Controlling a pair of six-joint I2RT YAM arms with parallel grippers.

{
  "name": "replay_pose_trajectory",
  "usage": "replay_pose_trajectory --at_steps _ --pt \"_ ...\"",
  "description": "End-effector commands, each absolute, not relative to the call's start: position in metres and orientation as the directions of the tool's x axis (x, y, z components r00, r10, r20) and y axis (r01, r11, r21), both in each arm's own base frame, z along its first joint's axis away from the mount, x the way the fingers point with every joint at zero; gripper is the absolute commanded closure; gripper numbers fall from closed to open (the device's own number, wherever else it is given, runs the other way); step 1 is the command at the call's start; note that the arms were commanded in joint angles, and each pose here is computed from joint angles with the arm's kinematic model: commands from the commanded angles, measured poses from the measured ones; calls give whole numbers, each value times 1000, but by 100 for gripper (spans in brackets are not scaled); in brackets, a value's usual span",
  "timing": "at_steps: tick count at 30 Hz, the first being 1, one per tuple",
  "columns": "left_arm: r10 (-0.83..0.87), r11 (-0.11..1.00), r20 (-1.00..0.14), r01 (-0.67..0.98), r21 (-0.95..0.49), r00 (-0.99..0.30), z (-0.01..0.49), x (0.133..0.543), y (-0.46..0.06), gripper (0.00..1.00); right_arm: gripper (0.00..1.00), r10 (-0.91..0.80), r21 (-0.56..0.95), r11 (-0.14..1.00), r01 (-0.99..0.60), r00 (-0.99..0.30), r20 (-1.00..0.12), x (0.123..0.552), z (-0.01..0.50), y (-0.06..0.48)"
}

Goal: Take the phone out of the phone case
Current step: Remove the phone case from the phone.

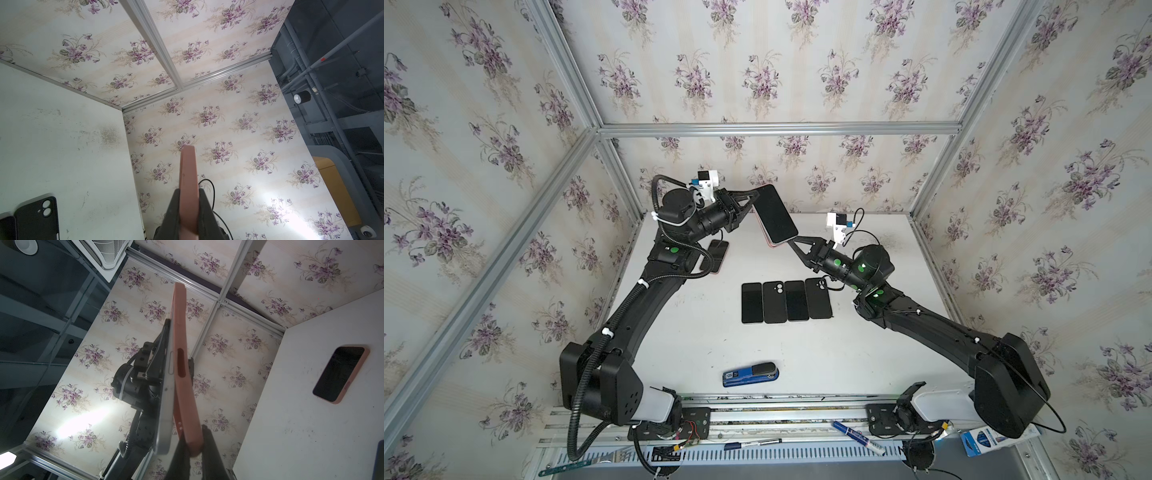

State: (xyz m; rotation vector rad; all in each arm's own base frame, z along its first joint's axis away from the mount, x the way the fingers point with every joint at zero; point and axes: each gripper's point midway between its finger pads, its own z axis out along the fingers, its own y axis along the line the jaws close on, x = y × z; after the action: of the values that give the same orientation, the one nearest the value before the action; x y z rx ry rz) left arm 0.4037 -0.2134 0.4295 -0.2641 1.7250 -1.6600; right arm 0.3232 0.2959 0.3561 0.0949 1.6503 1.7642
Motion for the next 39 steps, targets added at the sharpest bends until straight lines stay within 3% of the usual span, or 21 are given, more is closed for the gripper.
replay_pose_trajectory --at_steps 1,4,10,19,31,39 --pt "-579 124 -368 367 -922 -728 438 397 -216 100 98 559 880 40 -473 -720 -412 324 370 293" --pt "-579 132 -357 348 -928 -733 427 400 -218 97 100 559 887 44 -459 -724 -403 325 367 292" --pt "-578 147 -347 325 -934 -739 413 404 -222 67 100 570 902 76 -426 -723 -389 323 355 286" --pt "-590 197 -316 247 -949 -743 378 413 -220 31 100 585 920 100 -378 -726 -362 324 339 281" --pt "-562 305 -314 161 -939 -765 338 421 -224 17 100 596 938 108 -330 -733 -327 328 321 279" --pt "-532 477 -442 175 -861 -722 334 419 -211 14 100 600 946 117 -303 -738 -310 329 313 277"
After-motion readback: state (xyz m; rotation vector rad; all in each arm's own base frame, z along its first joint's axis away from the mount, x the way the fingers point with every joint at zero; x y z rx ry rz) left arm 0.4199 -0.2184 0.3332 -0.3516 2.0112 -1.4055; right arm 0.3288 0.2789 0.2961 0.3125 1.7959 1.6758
